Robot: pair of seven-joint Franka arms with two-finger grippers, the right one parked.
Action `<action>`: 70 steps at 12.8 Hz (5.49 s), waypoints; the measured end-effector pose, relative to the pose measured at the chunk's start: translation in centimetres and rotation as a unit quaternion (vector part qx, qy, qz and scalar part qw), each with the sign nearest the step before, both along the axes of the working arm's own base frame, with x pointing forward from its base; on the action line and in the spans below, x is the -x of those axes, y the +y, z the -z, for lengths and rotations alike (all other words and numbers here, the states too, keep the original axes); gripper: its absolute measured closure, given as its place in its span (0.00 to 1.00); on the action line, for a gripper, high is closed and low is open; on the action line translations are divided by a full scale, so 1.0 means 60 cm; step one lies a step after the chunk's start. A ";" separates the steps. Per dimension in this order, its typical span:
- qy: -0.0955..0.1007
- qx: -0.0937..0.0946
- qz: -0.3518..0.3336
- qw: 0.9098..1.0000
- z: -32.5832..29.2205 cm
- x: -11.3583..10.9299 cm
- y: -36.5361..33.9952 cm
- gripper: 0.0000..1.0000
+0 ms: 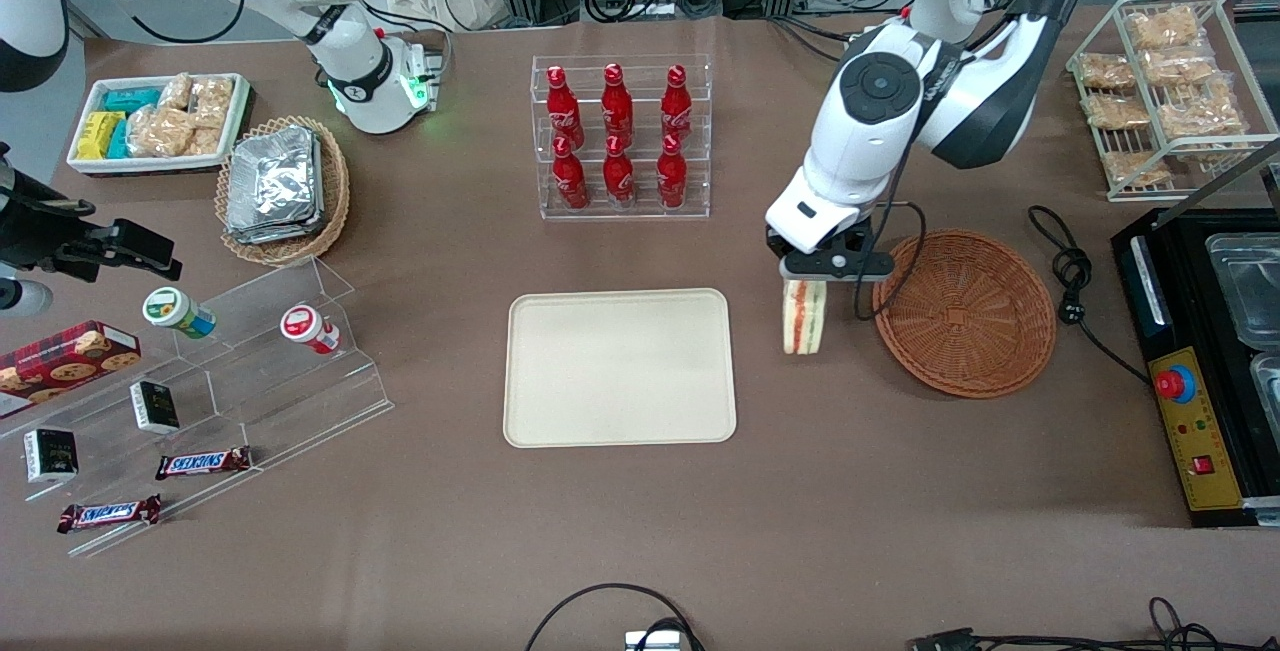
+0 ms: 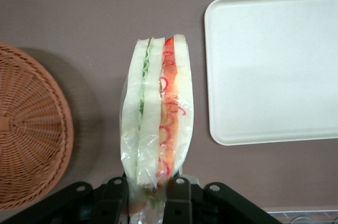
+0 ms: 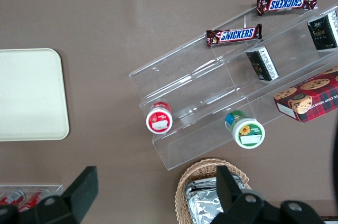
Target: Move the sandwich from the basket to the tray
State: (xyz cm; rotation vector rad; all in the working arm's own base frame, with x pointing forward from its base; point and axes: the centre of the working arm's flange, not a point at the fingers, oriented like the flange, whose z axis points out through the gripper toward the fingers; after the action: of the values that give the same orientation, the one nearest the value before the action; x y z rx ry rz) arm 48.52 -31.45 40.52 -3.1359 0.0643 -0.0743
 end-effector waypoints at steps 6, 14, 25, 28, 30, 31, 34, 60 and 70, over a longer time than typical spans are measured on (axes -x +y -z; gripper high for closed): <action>-0.006 -0.012 -0.042 0.999 0.066 -0.016 -0.115 0.76; 0.013 -0.002 -0.034 0.999 0.144 -0.031 -0.199 0.75; 0.009 0.013 -0.005 1.000 0.264 -0.016 -0.242 0.74; 0.011 0.010 -0.003 1.000 0.273 -0.016 -0.242 0.73; 0.008 0.006 0.001 1.000 0.279 -0.016 -0.241 0.59; 0.008 0.006 0.001 1.000 0.280 -0.016 -0.241 0.48; 0.006 0.007 0.000 1.000 0.277 -0.020 -0.241 0.15; -0.004 -0.015 -0.159 0.987 -0.183 -0.197 0.168 0.00; 0.002 0.021 -0.037 0.999 -0.352 -0.117 0.444 0.00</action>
State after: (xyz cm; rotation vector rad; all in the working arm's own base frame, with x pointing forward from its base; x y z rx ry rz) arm 55.54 -4.84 61.63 -3.1767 -0.0548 -0.0698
